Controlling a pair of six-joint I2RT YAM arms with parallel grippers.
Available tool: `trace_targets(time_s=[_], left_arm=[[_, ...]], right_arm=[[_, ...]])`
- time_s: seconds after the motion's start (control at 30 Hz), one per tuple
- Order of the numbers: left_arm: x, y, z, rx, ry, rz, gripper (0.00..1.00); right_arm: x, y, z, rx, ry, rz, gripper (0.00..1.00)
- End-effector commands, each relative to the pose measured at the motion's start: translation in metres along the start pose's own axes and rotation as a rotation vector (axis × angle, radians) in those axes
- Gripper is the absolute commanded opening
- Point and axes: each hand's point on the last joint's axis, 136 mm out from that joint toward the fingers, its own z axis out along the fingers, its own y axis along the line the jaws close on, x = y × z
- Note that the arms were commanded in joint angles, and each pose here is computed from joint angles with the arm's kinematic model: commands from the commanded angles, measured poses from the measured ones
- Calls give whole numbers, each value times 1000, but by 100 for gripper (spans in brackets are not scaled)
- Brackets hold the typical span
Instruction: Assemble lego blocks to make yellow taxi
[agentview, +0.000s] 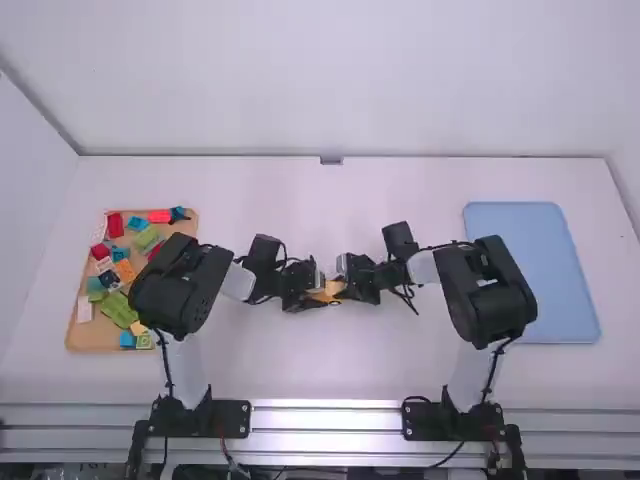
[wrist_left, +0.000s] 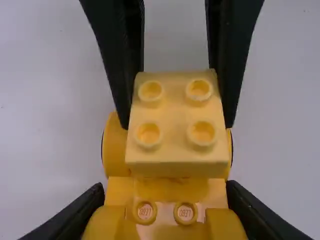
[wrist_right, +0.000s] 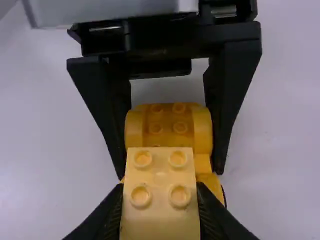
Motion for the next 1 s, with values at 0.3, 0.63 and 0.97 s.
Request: trace_targets(time_s=[0.3,0.63,0.97], left_arm=[[6,-8,2,18,10,-13,38],[6,-7,2,18,10,-12,37],[6,-7,2,18,10,-12,38]], right_arm=[[18,-6,2,48,95,4,30],[18,-6,1,47,93,7,30],[18,-6,1,48,92,10,70]])
